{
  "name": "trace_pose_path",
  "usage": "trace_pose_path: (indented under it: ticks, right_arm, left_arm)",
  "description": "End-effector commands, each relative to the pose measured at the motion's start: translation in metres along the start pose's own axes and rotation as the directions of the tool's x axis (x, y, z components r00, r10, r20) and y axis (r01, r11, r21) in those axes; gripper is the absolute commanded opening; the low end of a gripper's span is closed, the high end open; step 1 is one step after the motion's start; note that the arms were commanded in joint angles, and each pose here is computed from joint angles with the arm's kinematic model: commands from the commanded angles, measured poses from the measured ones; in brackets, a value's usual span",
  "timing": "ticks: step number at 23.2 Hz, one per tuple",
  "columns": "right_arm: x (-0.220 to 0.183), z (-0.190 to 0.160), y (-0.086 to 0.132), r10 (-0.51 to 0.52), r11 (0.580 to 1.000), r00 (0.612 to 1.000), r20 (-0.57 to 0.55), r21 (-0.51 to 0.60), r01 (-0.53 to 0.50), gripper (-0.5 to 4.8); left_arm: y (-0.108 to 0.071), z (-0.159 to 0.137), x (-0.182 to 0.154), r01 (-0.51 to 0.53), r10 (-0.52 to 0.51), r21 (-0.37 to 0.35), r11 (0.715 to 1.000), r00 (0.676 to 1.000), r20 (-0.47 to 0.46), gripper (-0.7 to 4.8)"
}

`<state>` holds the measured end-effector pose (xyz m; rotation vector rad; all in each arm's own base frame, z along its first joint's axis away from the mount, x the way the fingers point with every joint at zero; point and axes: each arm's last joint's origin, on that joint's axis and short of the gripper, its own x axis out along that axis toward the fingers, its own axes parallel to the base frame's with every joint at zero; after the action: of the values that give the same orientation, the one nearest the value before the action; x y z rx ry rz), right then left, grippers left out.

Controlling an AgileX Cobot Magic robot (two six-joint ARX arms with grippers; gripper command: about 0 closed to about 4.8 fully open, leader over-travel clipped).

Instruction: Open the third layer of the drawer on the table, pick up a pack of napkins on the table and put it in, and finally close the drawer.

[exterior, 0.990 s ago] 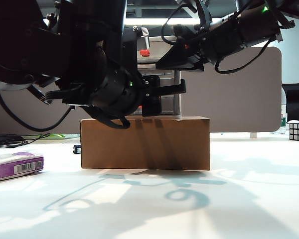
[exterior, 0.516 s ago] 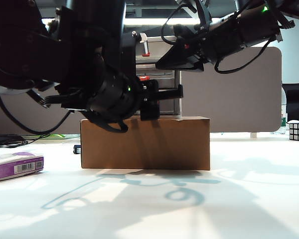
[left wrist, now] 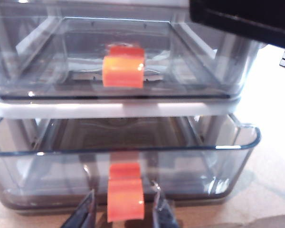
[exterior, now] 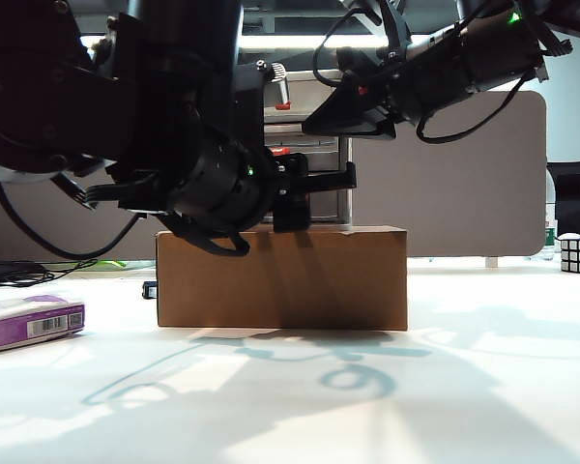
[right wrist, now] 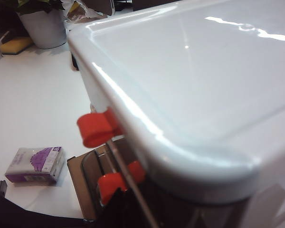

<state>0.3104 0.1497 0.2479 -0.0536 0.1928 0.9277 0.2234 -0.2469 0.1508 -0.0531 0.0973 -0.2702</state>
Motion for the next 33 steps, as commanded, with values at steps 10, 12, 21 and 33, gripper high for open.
trace_pose_path:
  ticks: [10,12,21,33]
  right_arm:
    - [0.000,0.003,0.000,0.002,1.000,1.000,0.014,-0.005,-0.002,-0.06]
    - [0.000,0.003,0.000,0.002,1.000,1.000,0.014,-0.005,-0.002,-0.06]
    - [0.004,-0.001,-0.002,-0.007,1.000,1.000,0.011,-0.003,0.007,-0.06]
    - [0.004,-0.001,-0.003,-0.046,0.999,0.999,0.019,-0.008,0.046,-0.06]
  left_arm:
    - [0.001,0.006,0.002,0.000,0.001,-0.021,1.000,1.000,0.030,0.57]
    - [0.001,0.005,0.002,0.000,0.001,-0.021,1.000,1.000,0.030,0.44]
    - [-0.015,-0.002,-0.010,0.030,-0.030,0.015,0.999,0.999,-0.017,-0.06]
    - [-0.032,-0.019,-0.072,0.030,-0.030,0.004,1.000,0.998,-0.060,-0.06]
